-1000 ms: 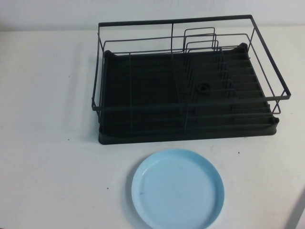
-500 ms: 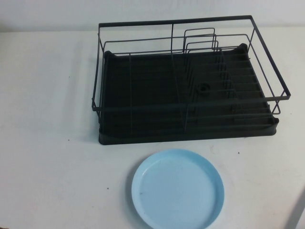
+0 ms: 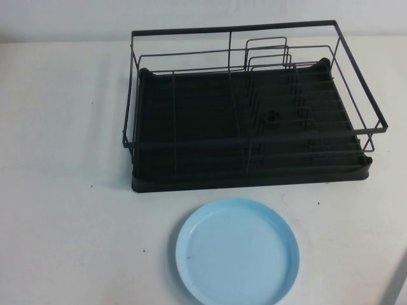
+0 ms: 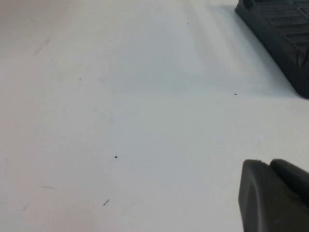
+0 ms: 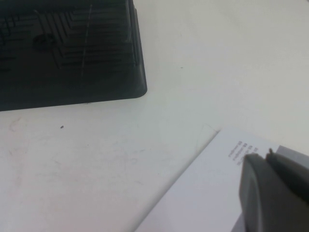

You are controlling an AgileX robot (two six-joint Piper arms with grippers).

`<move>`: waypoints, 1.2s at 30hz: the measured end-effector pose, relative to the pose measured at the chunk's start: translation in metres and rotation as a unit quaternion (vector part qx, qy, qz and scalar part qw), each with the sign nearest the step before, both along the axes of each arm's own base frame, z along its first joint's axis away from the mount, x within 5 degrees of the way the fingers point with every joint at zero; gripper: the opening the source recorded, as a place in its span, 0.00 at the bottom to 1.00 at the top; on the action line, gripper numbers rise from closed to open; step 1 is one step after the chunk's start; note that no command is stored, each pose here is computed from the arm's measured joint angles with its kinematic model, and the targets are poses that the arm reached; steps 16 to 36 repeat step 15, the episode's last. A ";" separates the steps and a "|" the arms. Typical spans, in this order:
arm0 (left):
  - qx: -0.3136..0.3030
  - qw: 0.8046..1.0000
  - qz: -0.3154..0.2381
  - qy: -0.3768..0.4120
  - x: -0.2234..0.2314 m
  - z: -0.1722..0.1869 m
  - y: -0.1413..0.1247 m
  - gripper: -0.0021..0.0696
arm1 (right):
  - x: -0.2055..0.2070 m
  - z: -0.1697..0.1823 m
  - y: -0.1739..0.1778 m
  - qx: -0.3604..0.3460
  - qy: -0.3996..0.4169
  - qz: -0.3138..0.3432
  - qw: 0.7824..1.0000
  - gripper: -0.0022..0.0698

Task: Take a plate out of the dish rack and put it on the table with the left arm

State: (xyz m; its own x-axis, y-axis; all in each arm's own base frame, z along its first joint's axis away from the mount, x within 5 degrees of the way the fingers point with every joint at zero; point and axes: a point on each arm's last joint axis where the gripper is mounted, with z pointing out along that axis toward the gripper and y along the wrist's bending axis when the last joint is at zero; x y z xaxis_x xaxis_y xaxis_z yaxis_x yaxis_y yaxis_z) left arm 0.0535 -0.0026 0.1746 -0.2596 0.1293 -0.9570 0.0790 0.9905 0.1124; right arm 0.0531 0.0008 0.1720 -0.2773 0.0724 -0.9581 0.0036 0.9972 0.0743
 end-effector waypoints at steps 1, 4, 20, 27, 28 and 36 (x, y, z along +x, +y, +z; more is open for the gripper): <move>0.000 1.000 0.000 0.001 0.000 0.000 0.000 0.03 | 0.000 0.000 0.000 0.000 0.000 0.000 1.000 0.00; 0.001 1.000 0.000 0.002 0.000 0.000 0.000 0.03 | 0.000 0.000 0.000 0.000 0.000 0.000 1.000 0.00; 0.002 1.000 0.000 0.003 0.000 -0.001 0.000 0.03 | 0.000 0.000 0.000 0.000 0.000 0.000 1.000 0.00; 0.002 1.000 0.000 0.003 0.000 -0.001 0.000 0.03 | 0.000 0.000 0.000 0.000 0.000 0.000 1.000 0.00; 0.002 1.000 0.000 0.003 0.000 -0.001 0.000 0.03 | 0.000 0.000 0.000 0.000 0.000 0.000 1.000 0.00; 0.002 1.000 0.000 0.003 0.000 -0.001 0.000 0.03 | 0.000 0.000 0.000 0.000 0.000 0.000 1.000 0.00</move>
